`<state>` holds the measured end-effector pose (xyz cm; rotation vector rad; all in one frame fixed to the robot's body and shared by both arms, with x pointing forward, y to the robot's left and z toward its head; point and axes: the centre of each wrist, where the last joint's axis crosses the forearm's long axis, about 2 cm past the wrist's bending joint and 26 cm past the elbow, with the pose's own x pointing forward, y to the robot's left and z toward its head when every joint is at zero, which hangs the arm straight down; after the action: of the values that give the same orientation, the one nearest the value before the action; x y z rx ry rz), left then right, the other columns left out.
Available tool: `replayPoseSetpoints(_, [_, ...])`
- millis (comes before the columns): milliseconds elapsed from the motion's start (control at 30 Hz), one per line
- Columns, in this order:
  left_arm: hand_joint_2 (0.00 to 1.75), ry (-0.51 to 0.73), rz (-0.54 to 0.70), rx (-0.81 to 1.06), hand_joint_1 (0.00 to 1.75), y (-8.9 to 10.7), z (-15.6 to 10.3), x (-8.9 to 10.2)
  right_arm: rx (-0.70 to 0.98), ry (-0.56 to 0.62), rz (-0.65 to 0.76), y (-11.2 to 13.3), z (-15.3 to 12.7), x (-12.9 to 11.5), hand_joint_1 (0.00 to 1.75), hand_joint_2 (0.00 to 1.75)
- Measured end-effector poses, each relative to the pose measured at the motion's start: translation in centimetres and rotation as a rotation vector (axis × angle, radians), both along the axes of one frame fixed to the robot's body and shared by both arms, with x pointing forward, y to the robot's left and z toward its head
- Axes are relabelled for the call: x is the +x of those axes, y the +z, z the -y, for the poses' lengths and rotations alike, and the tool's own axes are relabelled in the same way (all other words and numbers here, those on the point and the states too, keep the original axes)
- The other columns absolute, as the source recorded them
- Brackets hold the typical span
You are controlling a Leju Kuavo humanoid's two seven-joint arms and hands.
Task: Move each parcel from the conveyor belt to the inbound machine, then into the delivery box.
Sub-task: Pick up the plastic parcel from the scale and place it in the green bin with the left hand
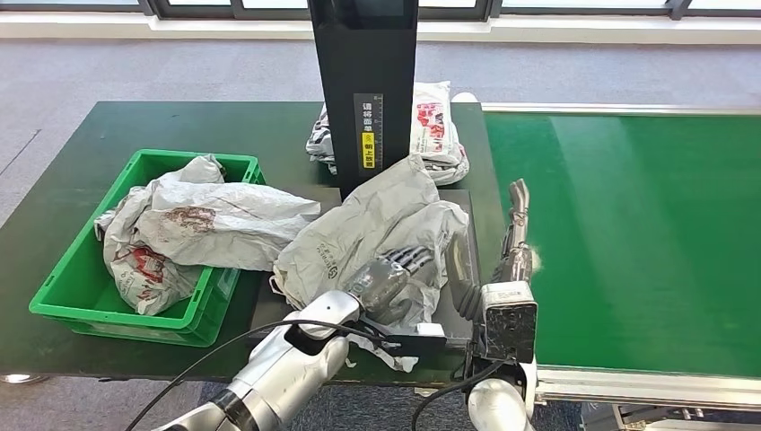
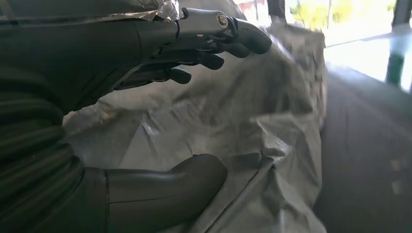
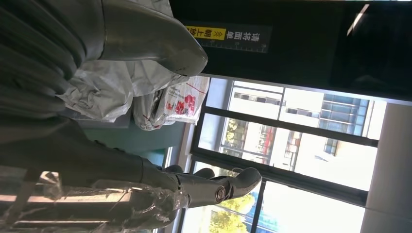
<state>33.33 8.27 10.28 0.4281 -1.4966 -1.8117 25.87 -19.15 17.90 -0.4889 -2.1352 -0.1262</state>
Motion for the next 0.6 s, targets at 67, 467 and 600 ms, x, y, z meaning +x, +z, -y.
replayPoseSetpoints(67, [1.75, -0.013, -0.044, 0.038, 0.0, -0.5, 0.0, 0.2, 0.004, 0.001, -0.003, -0.1, 0.0, -0.1, 0.0, 1.75])
replayPoseSetpoints(467, [1.75, -0.046, -0.167, 0.117, 1.75, -0.9, -0.5, 1.1, 0.014, -0.002, -0.016, -0.4, 0.2, 0.0, 0.0, 1.75])
replayPoseSetpoints(600, [1.75, -0.082, -0.28, 0.128, 1.75, -0.8, -1.6, 2.2, 0.023, 0.012, -0.031, -0.7, 0.1, 0.0, 0.0, 1.75])
